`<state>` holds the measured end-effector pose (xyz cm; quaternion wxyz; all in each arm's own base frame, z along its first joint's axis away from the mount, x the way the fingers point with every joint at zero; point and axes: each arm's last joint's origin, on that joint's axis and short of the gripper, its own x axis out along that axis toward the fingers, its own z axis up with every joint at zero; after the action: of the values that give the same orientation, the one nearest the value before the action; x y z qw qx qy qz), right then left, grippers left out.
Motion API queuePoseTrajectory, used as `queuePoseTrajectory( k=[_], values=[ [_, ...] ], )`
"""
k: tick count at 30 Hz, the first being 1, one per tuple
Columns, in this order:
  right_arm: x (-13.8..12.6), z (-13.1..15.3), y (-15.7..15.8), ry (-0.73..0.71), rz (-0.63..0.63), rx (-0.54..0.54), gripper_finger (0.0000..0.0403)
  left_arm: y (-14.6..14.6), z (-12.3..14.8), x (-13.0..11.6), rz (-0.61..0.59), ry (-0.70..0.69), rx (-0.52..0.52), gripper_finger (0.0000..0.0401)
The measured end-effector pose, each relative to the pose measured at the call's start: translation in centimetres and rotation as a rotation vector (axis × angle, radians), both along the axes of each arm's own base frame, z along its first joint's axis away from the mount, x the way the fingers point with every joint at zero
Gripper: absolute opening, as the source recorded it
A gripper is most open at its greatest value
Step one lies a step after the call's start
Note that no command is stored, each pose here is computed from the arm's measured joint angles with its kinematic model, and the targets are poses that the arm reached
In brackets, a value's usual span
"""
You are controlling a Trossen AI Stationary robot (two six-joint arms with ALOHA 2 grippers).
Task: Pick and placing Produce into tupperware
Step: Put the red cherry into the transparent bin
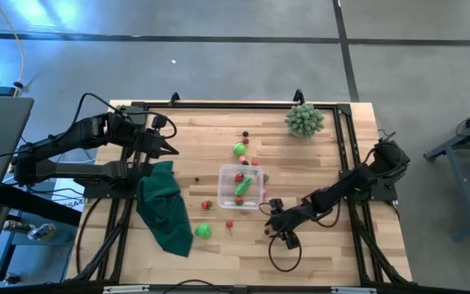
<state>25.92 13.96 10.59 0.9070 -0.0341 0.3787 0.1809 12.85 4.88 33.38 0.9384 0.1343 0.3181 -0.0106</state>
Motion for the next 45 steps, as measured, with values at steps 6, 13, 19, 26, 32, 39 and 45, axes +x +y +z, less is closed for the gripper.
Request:
queuePoseTrajectory(
  k=[6,13,19,26,32,39,45],
  values=[
    [0.45,0.10,0.14,-0.009,-0.003,-0.013,0.0202,0.00,0.00,0.00,0.000,0.000,0.000,0.0001],
    [0.49,0.06,0.00,-0.005,0.003,-0.020,0.0196,0.00,0.00,0.00,0.000,0.000,0.000,0.0001],
    [0.44,0.06,0.09,0.007,0.025,0.003,0.0167,0.00,0.00,0.00,0.000,0.000,0.000,0.0001],
    [0.48,-0.26,0.08,0.018,0.026,-0.002,0.0154,0.00,0.00,0.00,0.000,0.000,0.000,0.0001],
    [0.82,-0.73,0.20,0.000,-0.002,0.008,0.0154,0.00,0.00,0.00,0.000,0.000,0.000,0.0001],
    [0.82,-0.76,0.17,0.000,-0.008,0.001,0.0154,0.00,0.00,0.00,0.000,0.000,0.000,0.0001],
    [0.76,-0.84,0.12,0.009,-0.017,-0.005,0.0151,0.00,0.01,0.00,0.000,0.000,0.000,0.0001]
  ],
)
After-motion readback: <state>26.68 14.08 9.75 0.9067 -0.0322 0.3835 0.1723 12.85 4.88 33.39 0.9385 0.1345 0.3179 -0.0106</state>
